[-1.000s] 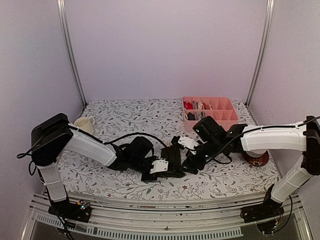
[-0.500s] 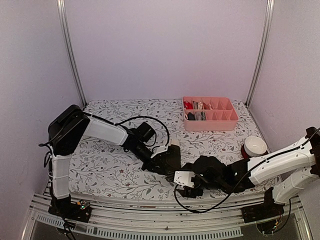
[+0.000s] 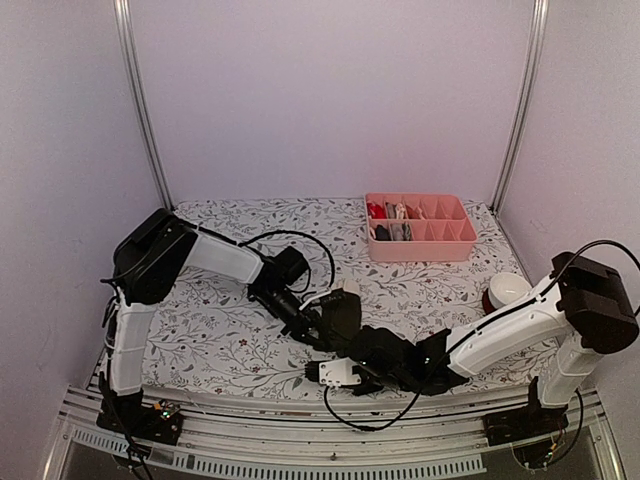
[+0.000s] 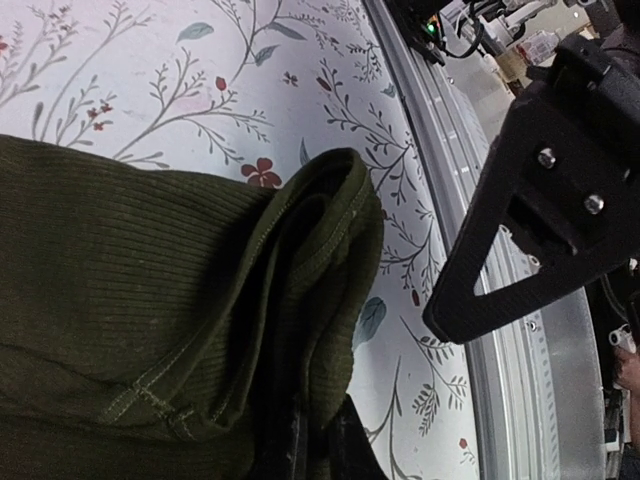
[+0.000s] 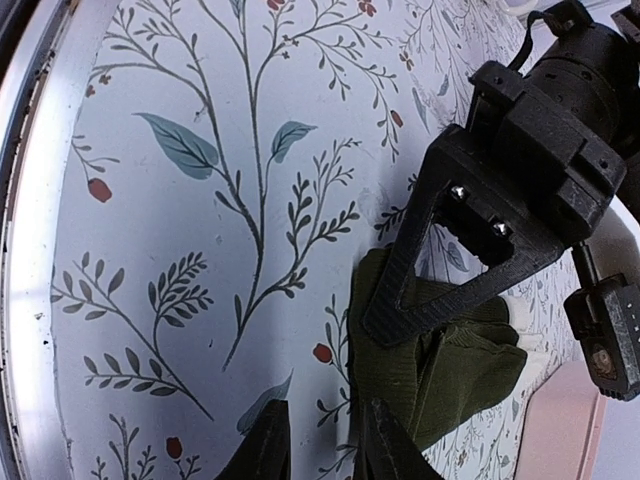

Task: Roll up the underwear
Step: Roll the underwear at the center of the board.

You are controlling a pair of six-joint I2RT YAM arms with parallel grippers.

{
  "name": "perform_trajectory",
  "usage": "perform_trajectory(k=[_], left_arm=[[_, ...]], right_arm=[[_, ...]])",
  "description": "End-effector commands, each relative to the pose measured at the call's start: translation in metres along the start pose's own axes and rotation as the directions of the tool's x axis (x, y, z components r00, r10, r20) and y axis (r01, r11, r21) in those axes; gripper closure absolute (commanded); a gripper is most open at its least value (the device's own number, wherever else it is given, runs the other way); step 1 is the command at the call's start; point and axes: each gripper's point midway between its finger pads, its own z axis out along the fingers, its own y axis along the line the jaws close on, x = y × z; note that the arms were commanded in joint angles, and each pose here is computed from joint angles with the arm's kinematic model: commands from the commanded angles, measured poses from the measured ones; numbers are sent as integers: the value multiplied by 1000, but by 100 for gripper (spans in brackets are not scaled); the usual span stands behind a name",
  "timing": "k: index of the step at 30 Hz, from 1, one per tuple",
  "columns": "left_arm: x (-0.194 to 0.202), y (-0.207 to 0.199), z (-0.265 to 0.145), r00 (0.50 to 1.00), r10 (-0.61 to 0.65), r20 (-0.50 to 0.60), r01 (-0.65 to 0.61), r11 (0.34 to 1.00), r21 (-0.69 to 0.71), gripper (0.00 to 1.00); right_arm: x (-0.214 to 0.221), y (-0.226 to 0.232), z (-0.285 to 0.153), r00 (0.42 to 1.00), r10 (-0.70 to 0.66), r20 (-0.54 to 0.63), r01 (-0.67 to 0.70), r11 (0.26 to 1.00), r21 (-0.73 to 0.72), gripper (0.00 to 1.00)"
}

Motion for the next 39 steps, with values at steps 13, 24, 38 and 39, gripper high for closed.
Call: perform_trajectory(k=[13,24,38,39], left_arm=[[30,8,6,989,-133,-71,133,991,0,100],[30,6,6,988,-135,-69,136,991,9,100],[27,1,2,992,-105,-70,106,994,5,96],[24,-1,1,993,-94,-68,94,996,3,92]], right_arm=[[21,-11,26,998,-27,-65,30,998,54,54],[46,-8,42,985,-3,-175,13,998,59,64],[58,-9,50,966,103,-236,-103,995,14,94],[57,-7,51,967,105,-232,-109,994,-3,96]])
